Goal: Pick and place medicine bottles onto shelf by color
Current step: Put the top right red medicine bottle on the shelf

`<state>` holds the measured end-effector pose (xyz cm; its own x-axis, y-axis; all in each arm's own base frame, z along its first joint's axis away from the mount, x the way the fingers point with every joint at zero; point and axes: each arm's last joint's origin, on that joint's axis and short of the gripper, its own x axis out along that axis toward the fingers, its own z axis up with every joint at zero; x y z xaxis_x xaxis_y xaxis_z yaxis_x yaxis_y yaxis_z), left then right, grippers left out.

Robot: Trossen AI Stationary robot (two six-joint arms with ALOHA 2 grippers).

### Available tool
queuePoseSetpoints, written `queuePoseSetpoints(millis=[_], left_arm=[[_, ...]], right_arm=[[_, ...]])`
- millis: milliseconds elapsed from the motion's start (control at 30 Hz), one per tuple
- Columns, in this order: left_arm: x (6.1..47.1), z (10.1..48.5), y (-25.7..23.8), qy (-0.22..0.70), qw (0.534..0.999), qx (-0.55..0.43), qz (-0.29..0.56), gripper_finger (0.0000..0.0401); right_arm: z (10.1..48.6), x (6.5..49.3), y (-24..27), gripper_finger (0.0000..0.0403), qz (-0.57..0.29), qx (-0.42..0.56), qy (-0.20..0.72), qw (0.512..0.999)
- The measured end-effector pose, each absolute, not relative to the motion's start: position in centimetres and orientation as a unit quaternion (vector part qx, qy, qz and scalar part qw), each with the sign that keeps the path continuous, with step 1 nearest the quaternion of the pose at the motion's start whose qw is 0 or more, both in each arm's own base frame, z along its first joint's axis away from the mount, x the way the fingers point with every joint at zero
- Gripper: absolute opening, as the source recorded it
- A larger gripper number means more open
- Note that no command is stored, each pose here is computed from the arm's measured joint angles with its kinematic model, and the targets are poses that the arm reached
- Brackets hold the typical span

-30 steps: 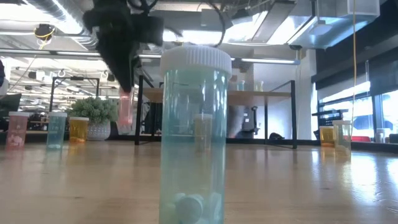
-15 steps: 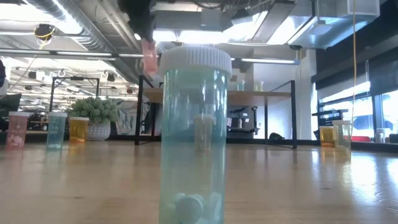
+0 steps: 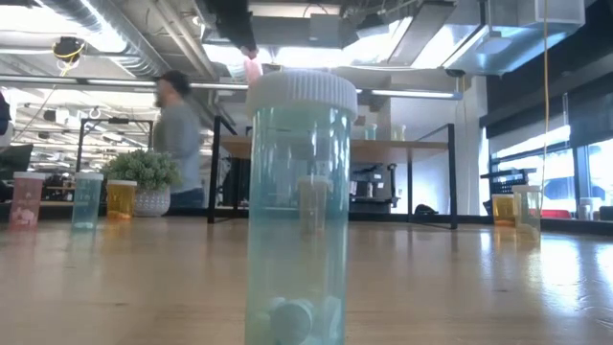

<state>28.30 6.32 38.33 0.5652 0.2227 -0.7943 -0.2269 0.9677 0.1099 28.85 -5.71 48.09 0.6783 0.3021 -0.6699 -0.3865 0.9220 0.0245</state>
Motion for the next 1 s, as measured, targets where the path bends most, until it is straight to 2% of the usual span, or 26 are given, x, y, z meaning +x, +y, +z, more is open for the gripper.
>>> queuePoseSetpoints(millis=[333,667,1000], left_arm=[[26.4,38.9,12.1,0.45,0.868,0.012,0.208,0.0108],[26.4,36.0,18.5,0.498,0.833,0.002,0.242,0.0108],[26.3,34.8,21.2,0.505,0.823,0.012,0.26,0.0108]], right_arm=[[48.1,28.8,-5.7,0.0172,0.188,-0.06,0.354,0.914],[48.1,28.9,-5.7,0.0172,0.188,-0.061,0.35,0.916],[48.1,28.9,-5.7,0.0172,0.188,-0.062,0.35,0.916]])
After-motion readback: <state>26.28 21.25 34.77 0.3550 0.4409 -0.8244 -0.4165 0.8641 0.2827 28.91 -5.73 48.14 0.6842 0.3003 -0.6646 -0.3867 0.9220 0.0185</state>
